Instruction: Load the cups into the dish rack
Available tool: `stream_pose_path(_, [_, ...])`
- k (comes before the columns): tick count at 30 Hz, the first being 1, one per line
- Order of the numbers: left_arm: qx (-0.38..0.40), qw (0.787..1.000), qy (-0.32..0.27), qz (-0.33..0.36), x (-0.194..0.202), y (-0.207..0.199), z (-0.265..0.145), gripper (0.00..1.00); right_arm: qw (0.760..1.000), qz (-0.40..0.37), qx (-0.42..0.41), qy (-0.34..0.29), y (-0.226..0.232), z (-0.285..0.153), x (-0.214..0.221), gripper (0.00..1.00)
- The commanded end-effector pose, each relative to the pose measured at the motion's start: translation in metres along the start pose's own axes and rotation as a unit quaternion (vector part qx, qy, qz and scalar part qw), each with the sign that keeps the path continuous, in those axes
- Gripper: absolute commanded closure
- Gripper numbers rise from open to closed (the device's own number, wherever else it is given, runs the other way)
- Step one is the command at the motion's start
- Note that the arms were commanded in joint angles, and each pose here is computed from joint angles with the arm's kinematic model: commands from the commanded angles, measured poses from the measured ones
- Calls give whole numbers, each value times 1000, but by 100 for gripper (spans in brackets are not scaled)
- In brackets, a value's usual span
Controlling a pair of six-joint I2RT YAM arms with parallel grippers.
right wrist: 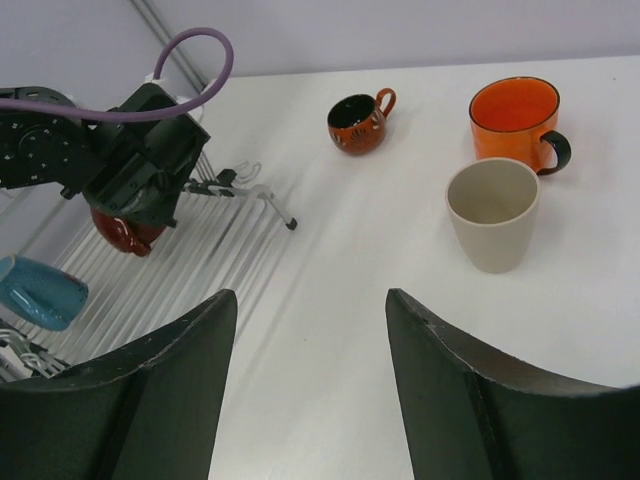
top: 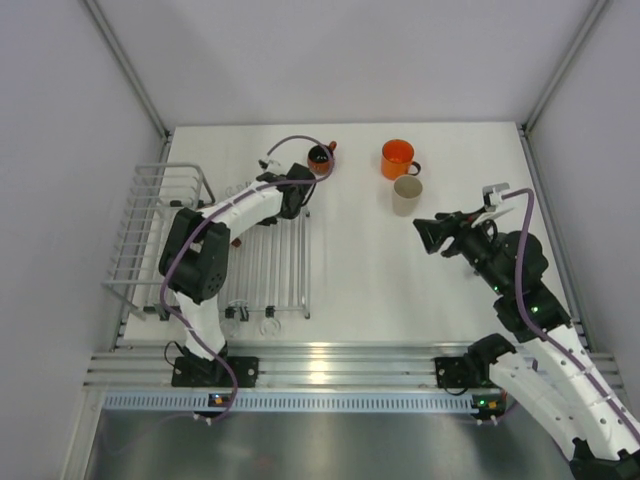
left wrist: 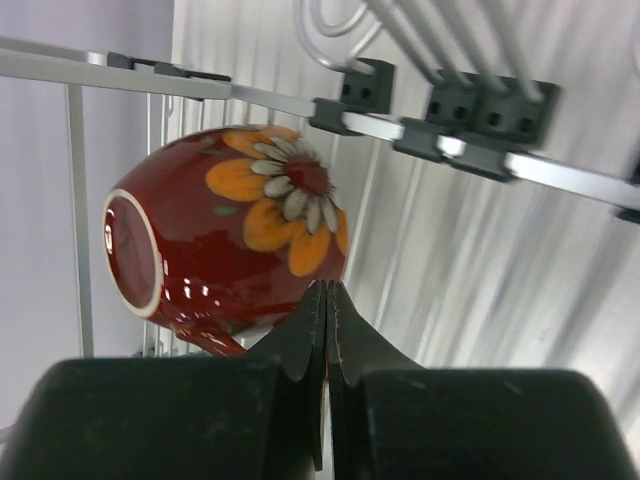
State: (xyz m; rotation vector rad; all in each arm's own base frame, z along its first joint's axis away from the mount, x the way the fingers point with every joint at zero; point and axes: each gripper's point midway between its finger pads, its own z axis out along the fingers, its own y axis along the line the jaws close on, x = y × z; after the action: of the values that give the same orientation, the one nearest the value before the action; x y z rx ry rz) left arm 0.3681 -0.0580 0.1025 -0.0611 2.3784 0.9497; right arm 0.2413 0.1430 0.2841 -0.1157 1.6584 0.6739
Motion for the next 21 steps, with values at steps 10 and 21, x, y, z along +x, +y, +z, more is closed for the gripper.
stream_pose_path(10, [-78, 996, 33, 25, 7, 54, 25, 100, 1000, -11, 10, -18, -4, -5, -7, 38])
stream_pose_path(21, [-96, 994, 46, 22, 15, 67, 33, 100, 1000, -11, 15, -22, -5, -7, -10, 37])
